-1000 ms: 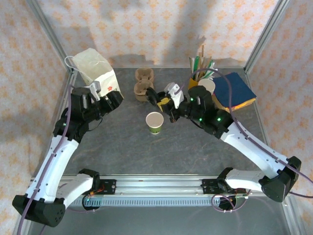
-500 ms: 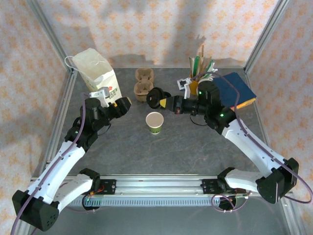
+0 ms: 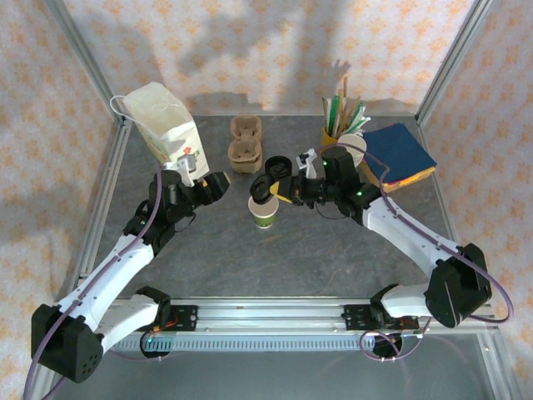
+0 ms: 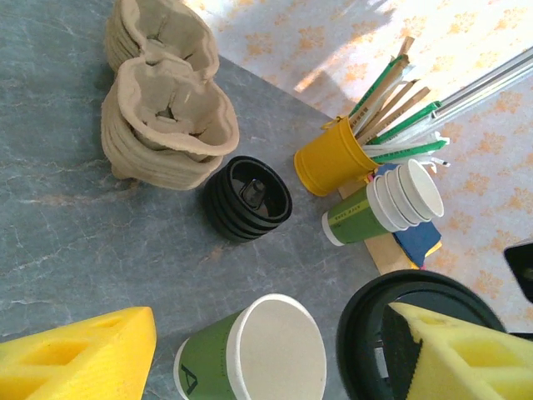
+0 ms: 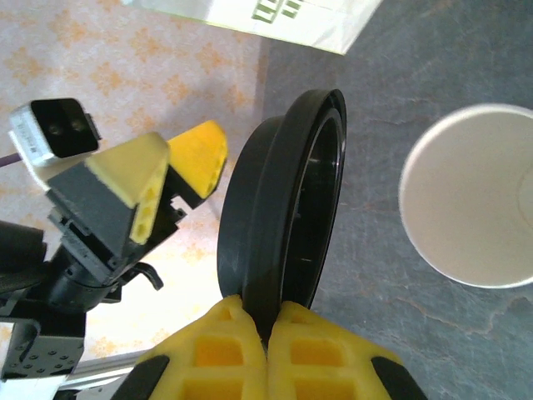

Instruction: Pack the takeout coffee

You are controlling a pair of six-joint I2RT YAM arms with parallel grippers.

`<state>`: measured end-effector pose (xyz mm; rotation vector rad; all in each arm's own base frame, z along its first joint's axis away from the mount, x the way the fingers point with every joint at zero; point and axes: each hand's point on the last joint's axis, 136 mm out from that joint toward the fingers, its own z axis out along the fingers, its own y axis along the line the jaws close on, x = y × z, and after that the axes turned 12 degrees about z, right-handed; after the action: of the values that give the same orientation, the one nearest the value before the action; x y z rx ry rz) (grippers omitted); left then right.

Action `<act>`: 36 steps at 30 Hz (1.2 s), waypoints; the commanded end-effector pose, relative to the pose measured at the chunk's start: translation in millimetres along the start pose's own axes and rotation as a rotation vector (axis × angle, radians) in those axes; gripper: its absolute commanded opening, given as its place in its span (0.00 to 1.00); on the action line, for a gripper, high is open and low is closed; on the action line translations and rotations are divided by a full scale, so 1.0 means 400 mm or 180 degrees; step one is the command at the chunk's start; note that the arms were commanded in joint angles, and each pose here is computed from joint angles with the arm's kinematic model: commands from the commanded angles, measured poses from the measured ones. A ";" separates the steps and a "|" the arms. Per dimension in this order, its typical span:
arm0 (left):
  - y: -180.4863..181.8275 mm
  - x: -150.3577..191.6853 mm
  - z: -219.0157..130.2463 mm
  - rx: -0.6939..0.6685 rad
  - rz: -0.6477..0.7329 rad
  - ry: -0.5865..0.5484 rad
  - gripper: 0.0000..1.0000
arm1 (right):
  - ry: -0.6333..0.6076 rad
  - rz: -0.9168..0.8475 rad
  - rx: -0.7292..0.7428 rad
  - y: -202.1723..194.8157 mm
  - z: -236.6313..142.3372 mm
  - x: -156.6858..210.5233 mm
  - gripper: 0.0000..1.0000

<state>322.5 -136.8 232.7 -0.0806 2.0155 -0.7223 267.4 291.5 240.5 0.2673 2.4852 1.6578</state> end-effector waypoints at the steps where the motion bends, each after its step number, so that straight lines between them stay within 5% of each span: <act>1: -0.026 -0.019 -0.006 0.0166 0.0007 -0.0146 0.73 | -0.0021 0.0105 0.0002 -0.020 0.004 -0.004 0.00; 27: -0.013 0.005 0.000 0.0134 -0.0041 -0.0067 0.73 | -0.0097 0.0505 0.0032 -0.140 0.044 -0.026 0.01; 36: -0.018 -0.001 -0.006 0.0150 -0.0036 -0.0088 0.74 | -0.0105 0.0526 0.0110 -0.164 0.054 -0.030 0.11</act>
<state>321.0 -139.7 229.7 -0.0887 2.0046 -0.7585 275.4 284.7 175.7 0.5133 2.5446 1.6656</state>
